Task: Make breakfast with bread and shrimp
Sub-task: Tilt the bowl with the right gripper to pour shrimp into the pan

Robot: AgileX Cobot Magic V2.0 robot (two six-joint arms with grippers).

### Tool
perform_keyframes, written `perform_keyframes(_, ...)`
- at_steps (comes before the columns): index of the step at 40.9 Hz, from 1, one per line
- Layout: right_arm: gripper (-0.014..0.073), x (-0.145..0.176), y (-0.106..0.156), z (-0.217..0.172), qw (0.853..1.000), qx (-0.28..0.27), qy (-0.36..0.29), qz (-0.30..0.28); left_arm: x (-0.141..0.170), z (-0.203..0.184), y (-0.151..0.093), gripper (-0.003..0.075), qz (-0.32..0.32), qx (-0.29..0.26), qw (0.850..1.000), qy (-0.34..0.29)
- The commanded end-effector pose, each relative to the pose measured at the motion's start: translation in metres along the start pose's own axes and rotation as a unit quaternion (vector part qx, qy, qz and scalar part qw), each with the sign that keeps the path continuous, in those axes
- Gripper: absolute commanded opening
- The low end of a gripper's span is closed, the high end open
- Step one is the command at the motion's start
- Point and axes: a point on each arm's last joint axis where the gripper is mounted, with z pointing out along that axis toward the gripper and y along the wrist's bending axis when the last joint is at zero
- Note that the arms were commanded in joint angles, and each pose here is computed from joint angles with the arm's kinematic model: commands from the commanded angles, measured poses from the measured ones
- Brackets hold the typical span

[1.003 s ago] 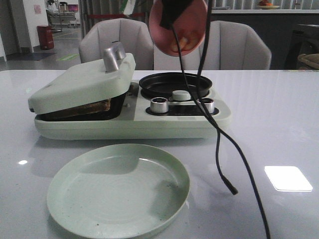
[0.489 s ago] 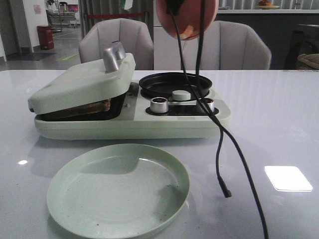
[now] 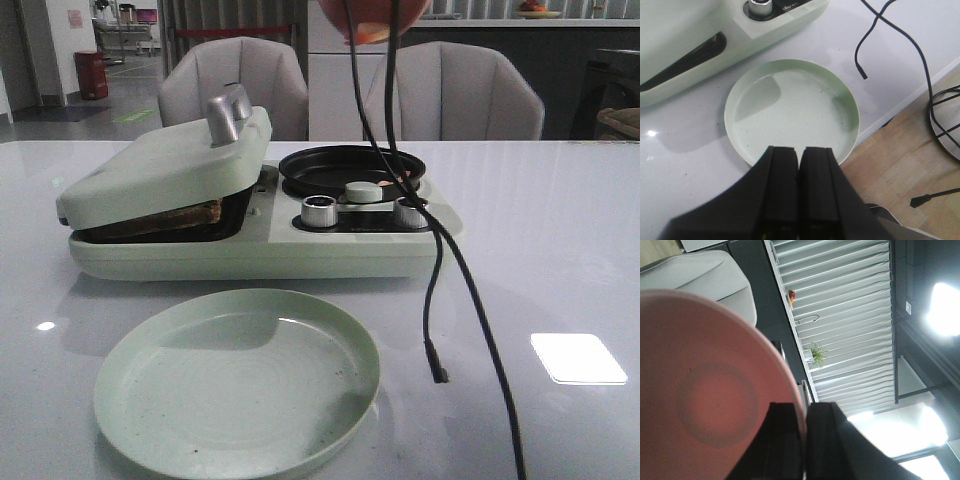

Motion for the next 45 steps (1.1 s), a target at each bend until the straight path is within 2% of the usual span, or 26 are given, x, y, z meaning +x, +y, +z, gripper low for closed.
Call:
perform_keyframes(1,0.0018,0.000,-0.055,-0.007,0.997,0.072,-0.009,0.020,-0.012,-0.005,-0.001,0.0102,-0.011,-0.001,0.999,-0.037)
perform_keyframes(18,0.0018,0.001,-0.055,-0.006,0.997,0.070,-0.004,0.032,-0.010,-0.005,-0.001,0.0102,-0.011,0.002,0.999,-0.030)
perform_keyframes(22,0.0018,0.000,-0.039,-0.005,0.998,0.031,-0.011,0.047,-0.011,-0.005,-0.001,0.0102,-0.011,0.000,0.999,-0.034)
perform_keyframes(32,0.0018,0.000,-0.008,0.001,1.000,0.029,0.005,0.008,-0.011,-0.005,-0.001,0.0102,-0.011,0.001,0.999,-0.032)
perform_keyframes(37,0.0018,-0.001,-0.011,0.000,0.999,0.049,0.000,-0.012,-0.010,-0.005,-0.002,0.0102,-0.011,0.003,1.000,-0.028)
perform_keyframes(45,0.0018,0.002,-0.028,-0.002,0.998,0.067,0.015,-0.006,-0.010,-0.005,-0.002,0.0102,-0.010,0.003,1.000,-0.028)
